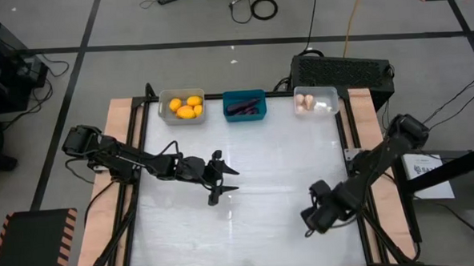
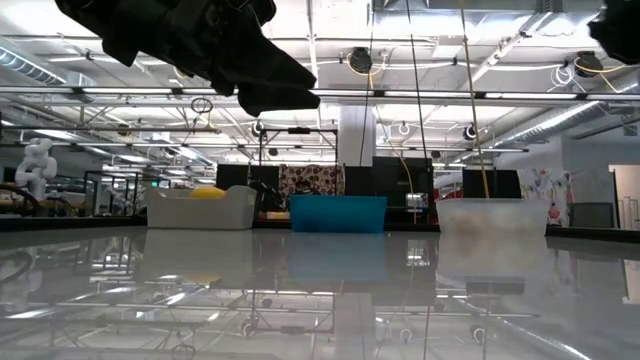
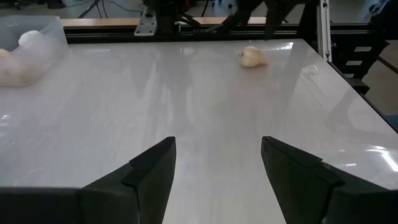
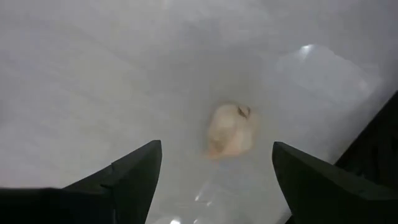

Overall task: Sort produce into baskets
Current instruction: Put the garlic into the transparent bin

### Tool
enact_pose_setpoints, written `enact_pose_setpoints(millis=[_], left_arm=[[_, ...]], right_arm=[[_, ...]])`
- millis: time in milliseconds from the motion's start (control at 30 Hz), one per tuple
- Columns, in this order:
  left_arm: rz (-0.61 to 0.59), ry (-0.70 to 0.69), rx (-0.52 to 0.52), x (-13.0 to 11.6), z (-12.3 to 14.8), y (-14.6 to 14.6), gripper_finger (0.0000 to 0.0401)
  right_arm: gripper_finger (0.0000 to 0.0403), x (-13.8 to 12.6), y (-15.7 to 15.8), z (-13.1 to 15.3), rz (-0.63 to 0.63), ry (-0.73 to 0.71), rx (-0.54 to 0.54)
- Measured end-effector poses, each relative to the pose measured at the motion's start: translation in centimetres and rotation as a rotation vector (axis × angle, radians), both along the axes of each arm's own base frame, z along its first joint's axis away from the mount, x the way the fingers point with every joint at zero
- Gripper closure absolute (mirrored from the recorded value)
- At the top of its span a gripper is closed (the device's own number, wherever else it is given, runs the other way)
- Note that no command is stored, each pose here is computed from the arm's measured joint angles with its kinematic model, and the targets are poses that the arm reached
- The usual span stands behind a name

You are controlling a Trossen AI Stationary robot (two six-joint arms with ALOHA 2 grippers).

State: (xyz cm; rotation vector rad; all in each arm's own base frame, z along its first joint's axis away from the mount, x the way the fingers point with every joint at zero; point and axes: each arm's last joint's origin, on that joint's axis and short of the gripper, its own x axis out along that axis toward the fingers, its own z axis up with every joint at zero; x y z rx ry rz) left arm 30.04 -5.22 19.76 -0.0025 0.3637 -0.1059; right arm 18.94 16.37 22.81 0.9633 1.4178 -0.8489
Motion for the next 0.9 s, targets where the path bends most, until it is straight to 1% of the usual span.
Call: enact_pose_setpoints(millis=[300, 467, 633, 733, 900], left_arm=[[-0.001, 0.001, 0.000, 0.0, 0.0, 0.0, 0.0157], [-0.001, 0.001, 0.000, 0.0, 0.0, 0.0, 0.0157], [-0.001, 0.001, -0.001, 0.0, 0.0, 0.0, 0.0157], [-0.001, 0.001, -0.001, 0.0, 0.0, 0.0, 0.0157], [-0.001, 0.001, -0.001, 0.0, 0.0, 0.0, 0.0157]], right_arm=[[0.0106, -0.6, 2.4, -2.4, 0.044, 0.070, -0.061], [0.0106, -0.3, 2.9, -3.8, 0.069, 0.110, -0.099], [0.0106, 0.1, 3.3, -5.2, 0.134, 0.142, -0.124], [0.0106, 0.2, 3.4, -5.8, 0.164, 0.176, -0.123], [0.0106, 0.5, 3.7, -6.8, 0.214, 0.187, -0.121]])
